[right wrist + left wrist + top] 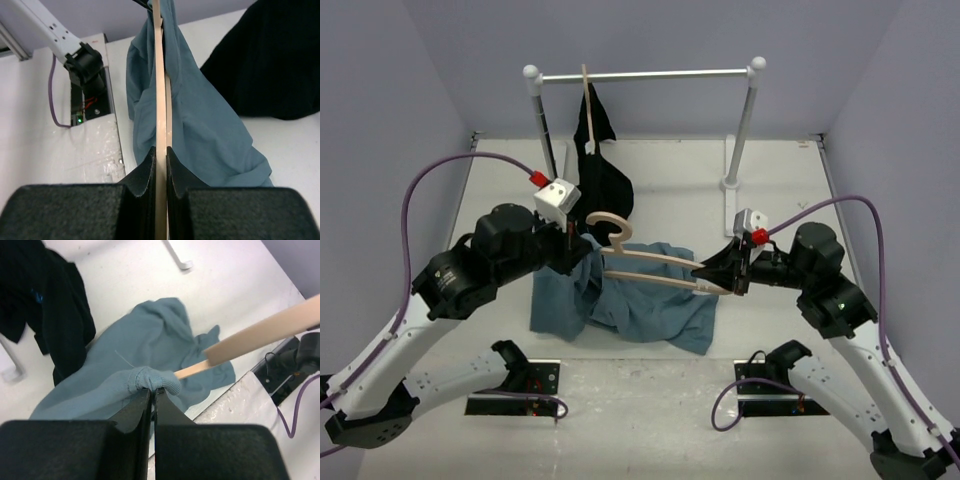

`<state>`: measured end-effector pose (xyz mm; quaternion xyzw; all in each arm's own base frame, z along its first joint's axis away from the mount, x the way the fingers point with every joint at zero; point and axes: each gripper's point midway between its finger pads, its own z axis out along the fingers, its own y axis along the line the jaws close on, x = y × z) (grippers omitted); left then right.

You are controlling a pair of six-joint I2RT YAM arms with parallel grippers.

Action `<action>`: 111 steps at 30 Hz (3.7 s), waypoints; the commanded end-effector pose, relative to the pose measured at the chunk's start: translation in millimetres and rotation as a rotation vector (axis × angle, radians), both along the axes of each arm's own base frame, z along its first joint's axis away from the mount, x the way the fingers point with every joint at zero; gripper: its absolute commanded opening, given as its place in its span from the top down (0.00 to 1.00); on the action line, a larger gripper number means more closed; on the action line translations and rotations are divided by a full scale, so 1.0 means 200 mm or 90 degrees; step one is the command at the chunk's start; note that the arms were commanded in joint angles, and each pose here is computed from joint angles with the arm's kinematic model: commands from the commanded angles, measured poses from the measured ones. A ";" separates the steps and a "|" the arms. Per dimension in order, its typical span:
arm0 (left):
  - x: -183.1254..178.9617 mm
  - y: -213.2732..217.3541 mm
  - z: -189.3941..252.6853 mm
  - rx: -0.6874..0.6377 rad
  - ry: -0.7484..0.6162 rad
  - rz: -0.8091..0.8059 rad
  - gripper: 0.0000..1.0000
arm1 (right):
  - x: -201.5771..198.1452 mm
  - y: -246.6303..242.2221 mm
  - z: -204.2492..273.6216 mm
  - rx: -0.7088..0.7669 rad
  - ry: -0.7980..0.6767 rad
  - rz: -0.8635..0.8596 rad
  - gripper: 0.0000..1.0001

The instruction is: Place the t-shirt on the hanger

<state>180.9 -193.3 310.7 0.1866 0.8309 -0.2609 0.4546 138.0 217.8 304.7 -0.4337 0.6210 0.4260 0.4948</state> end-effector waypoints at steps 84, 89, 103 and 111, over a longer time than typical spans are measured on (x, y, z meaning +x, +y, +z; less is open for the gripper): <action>-0.10 -0.28 0.34 0.127 -0.347 -0.475 0.42 | -0.14 -0.13 0.42 0.123 -0.117 0.179 1.00; -0.20 -0.30 0.37 0.087 -0.354 -0.538 1.00 | -0.11 -0.13 0.43 0.123 -0.118 0.176 1.00; -0.02 -0.20 0.36 0.101 -0.335 -0.339 1.00 | 0.40 -0.59 0.42 0.333 0.109 -0.554 0.01; 0.00 -0.33 0.31 0.057 -0.275 -0.358 1.00 | 0.32 -0.17 0.06 0.330 0.314 -0.353 0.10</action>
